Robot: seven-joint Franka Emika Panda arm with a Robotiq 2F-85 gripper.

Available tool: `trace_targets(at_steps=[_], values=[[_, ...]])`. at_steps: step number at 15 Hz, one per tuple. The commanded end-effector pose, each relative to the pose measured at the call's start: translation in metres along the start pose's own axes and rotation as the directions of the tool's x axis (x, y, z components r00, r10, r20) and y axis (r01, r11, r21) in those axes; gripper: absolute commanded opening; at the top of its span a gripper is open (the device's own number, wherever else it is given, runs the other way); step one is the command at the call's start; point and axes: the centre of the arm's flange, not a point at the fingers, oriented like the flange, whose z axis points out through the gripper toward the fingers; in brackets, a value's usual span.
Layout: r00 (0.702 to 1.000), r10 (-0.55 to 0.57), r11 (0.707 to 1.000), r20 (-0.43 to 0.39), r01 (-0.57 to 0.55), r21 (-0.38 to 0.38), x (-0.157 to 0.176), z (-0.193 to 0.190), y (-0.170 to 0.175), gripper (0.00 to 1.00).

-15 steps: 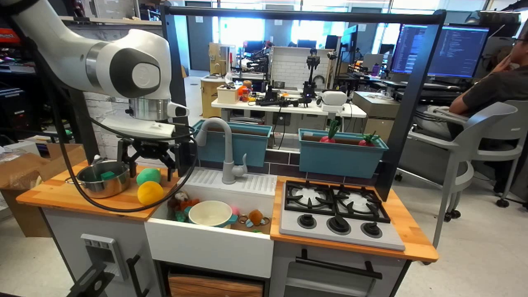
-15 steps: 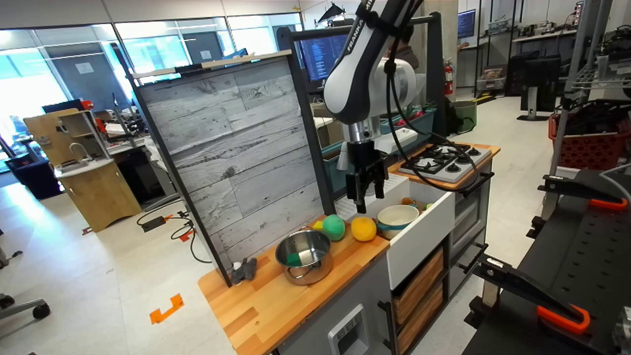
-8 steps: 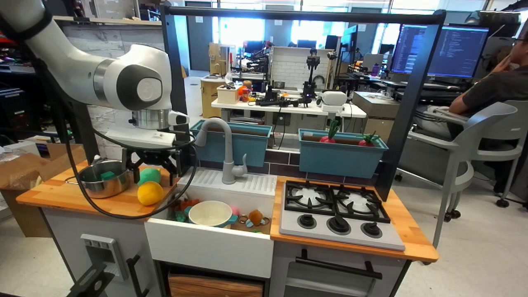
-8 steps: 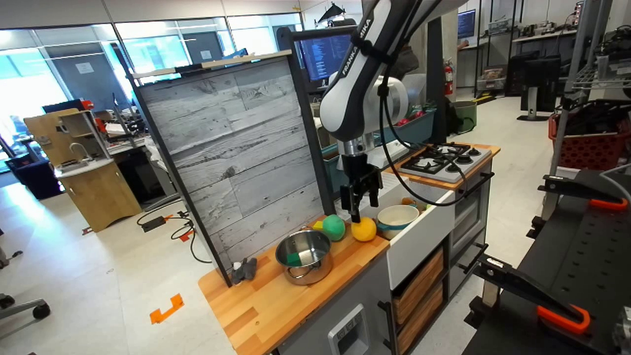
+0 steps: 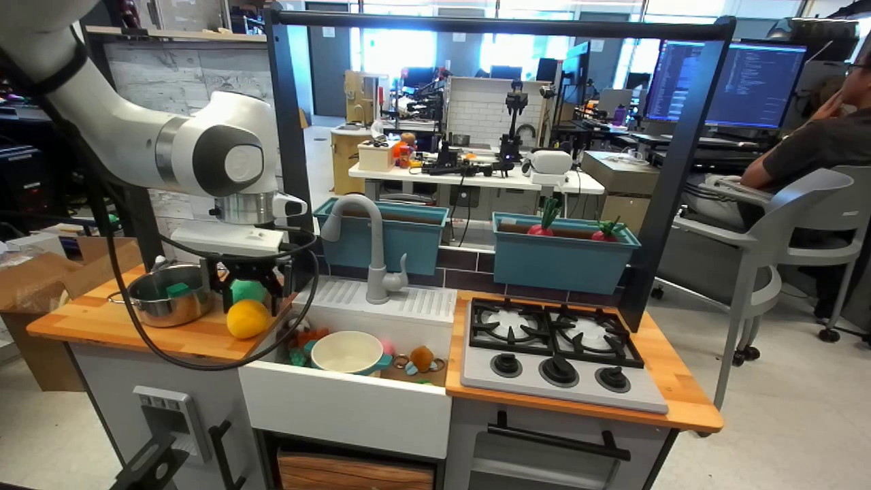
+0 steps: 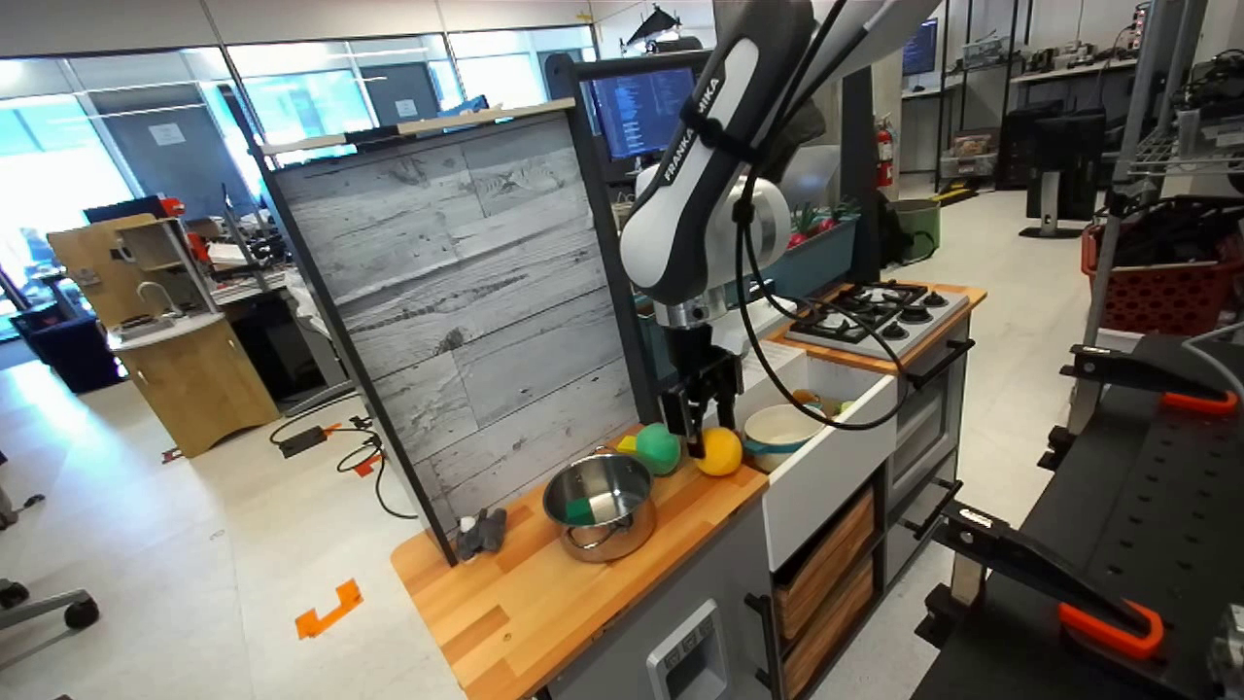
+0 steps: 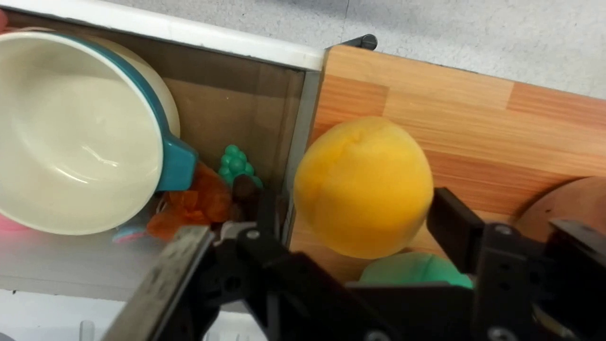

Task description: Move the yellow object to the left

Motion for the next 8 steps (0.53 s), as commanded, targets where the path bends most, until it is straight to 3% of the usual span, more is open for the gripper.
trace_targets(at_steps=[1, 8], values=[[0.999, 0.011, 1.0, 0.03, -0.011, -0.007, 0.014, 0.005, 0.004, 0.49], [0.999, -0.004, 1.0, 0.037, 0.003, 0.014, 0.005, -0.018, -0.003, 0.03]])
